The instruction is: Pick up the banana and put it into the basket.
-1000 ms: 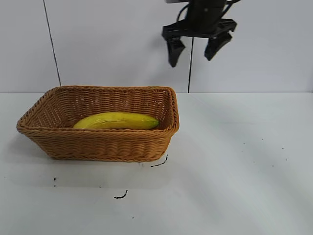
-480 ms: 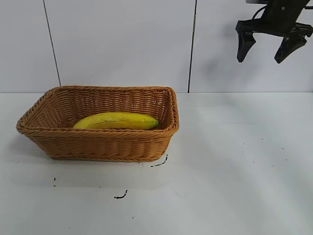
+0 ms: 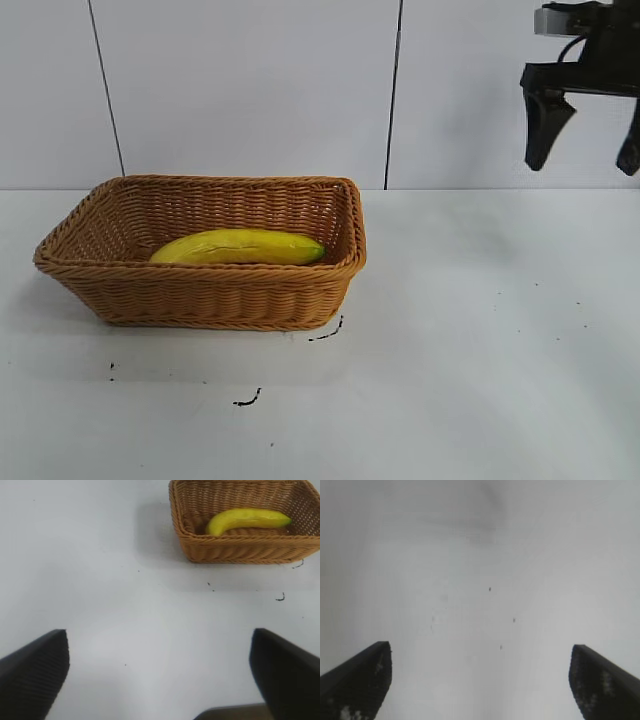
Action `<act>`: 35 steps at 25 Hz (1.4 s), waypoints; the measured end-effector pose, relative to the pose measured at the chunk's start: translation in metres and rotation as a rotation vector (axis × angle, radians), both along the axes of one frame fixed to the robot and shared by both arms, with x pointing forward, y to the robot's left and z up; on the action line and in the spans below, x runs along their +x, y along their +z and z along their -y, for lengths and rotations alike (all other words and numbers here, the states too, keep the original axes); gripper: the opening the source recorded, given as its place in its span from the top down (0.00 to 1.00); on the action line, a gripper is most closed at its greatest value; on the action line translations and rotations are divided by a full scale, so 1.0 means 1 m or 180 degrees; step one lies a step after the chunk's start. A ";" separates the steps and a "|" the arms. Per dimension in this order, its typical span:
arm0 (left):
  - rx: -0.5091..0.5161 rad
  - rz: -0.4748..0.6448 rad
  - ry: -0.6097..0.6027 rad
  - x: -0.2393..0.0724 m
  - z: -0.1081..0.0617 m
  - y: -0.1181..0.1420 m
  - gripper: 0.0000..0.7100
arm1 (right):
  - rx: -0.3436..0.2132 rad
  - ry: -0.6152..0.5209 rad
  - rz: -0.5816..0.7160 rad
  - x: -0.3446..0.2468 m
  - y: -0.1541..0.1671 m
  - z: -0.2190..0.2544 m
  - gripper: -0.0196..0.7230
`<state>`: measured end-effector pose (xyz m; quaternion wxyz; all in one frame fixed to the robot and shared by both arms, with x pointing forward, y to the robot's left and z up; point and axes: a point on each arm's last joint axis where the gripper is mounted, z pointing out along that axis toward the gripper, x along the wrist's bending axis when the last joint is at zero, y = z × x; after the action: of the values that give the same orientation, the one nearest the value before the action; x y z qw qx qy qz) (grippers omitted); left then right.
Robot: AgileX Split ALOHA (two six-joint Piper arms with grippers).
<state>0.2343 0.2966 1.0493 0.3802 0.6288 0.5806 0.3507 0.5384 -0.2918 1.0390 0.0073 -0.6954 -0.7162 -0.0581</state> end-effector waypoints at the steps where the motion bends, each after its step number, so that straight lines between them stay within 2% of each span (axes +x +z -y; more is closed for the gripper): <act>1: 0.0000 0.0000 0.0000 0.000 0.000 0.000 0.02 | -0.0001 0.0015 0.0010 -0.018 0.003 0.000 0.05; 3: 0.0000 0.0000 0.0000 0.000 0.000 0.000 0.02 | 0.0000 0.0034 0.0052 -0.052 0.007 0.000 0.05; 6: 0.0000 0.0000 0.0000 0.000 0.000 0.000 0.02 | -0.0010 0.0036 0.0385 -0.099 0.015 0.000 0.05; 13: 0.0000 0.0000 0.0000 0.000 0.000 0.000 0.02 | -0.0045 0.0013 0.1710 -0.191 0.020 0.000 0.05; 18: 0.0000 0.0000 0.0000 0.000 0.000 0.000 0.02 | -0.0076 0.0036 0.2251 -0.244 0.010 0.000 0.05; 23: 0.0000 0.0000 0.0000 0.000 0.000 0.000 0.02 | -0.0096 0.0032 0.2879 -0.277 0.015 0.000 0.05; 26: 0.0000 0.0000 0.0000 0.000 0.000 0.000 0.02 | -0.0099 0.0029 0.3099 -0.288 0.016 0.000 0.05; 35: 0.0000 0.0000 0.0000 0.000 0.000 0.000 0.02 | -0.0103 0.0025 0.3415 -0.303 0.016 0.000 0.05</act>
<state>0.2343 0.2966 1.0493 0.3802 0.6288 0.5806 0.3507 0.2351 -0.2915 1.0553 -0.3703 -0.5654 -0.6227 -0.3943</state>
